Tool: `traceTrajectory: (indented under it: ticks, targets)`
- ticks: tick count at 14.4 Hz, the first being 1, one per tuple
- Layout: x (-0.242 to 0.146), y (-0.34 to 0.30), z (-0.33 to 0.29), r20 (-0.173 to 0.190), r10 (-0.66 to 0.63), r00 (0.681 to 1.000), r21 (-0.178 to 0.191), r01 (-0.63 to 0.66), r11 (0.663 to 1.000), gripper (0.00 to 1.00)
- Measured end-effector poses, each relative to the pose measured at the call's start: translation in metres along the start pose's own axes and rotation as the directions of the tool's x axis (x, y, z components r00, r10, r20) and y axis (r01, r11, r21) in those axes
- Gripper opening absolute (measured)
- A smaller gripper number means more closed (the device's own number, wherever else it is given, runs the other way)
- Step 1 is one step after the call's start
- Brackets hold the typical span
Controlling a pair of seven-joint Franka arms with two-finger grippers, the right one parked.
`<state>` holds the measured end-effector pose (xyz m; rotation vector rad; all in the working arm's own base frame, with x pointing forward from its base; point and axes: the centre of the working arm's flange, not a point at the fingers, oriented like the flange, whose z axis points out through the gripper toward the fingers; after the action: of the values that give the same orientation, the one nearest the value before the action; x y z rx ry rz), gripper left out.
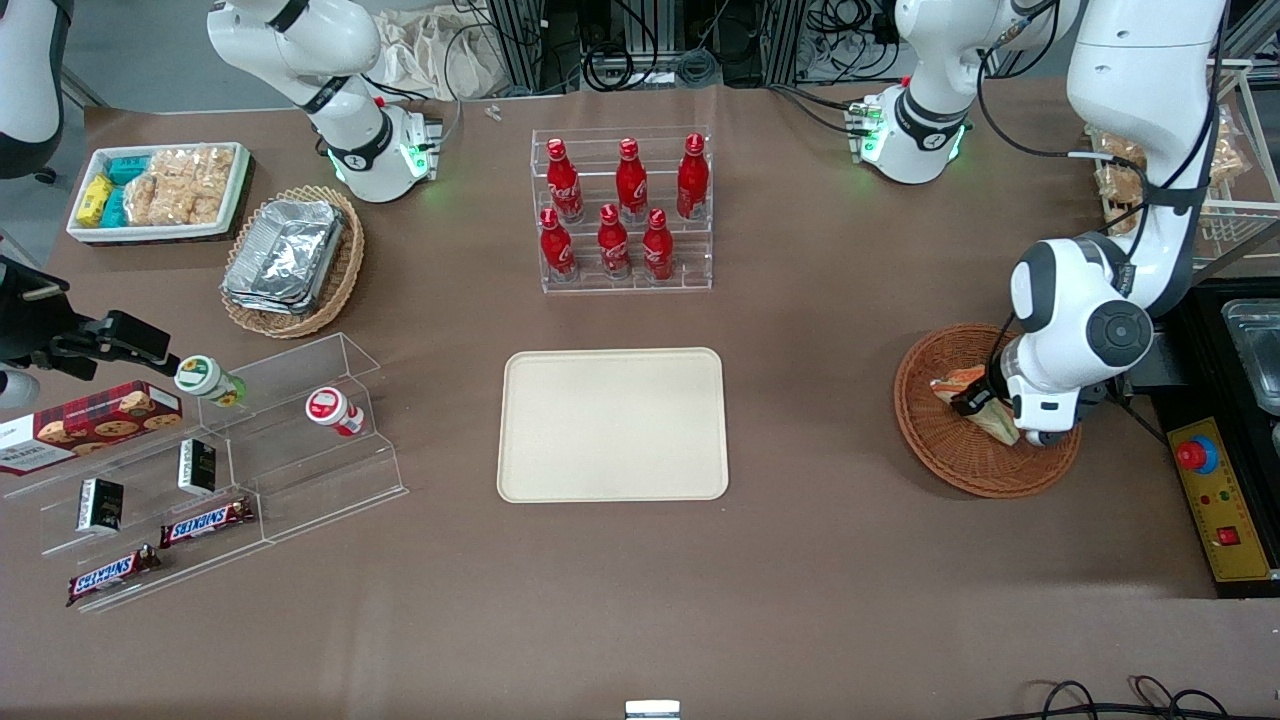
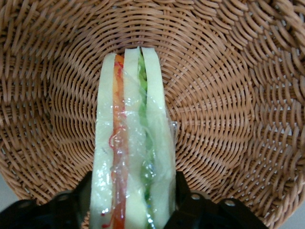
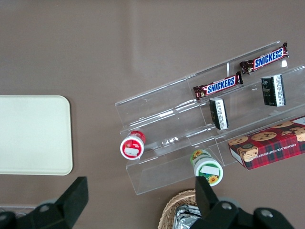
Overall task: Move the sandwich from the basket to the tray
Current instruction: 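Move the left gripper over the wicker basket and lower toward the sandwich, then close the left gripper on the wrapped sandwich and lift it, then carry the sandwich with the left gripper over the cream tray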
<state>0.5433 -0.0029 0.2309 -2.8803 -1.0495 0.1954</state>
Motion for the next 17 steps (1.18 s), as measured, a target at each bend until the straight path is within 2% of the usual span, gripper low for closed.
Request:
traceTrajectory:
  ticks: [1, 5, 8, 11, 13, 15, 17]
  targets:
    - [0.0, 0.0, 0.0, -0.002, 0.0, 1.0, -0.001, 0.0, 1.0, 0.56]
    - [0.001, 0.002, -0.016, -0.013, 0.017, 1.0, -0.014, -0.017, 1.0, 0.25]
    - [-0.008, 0.003, -0.07, -0.001, 0.037, 0.999, -0.017, -0.037, 0.999, 0.24]
    - [-0.046, 0.018, -0.138, -0.028, 0.15, 0.988, -0.046, -0.151, 0.987, 0.24]
    - [-0.087, 0.04, -0.166, -0.036, 0.267, 0.963, -0.065, -0.268, 0.961, 0.19]
    - [-0.135, 0.074, -0.181, -0.042, 0.377, 0.925, -0.1, -0.379, 0.92, 0.18]
    - [-0.185, 0.114, -0.189, -0.058, 0.463, 0.884, -0.111, -0.467, 0.877, 0.18]
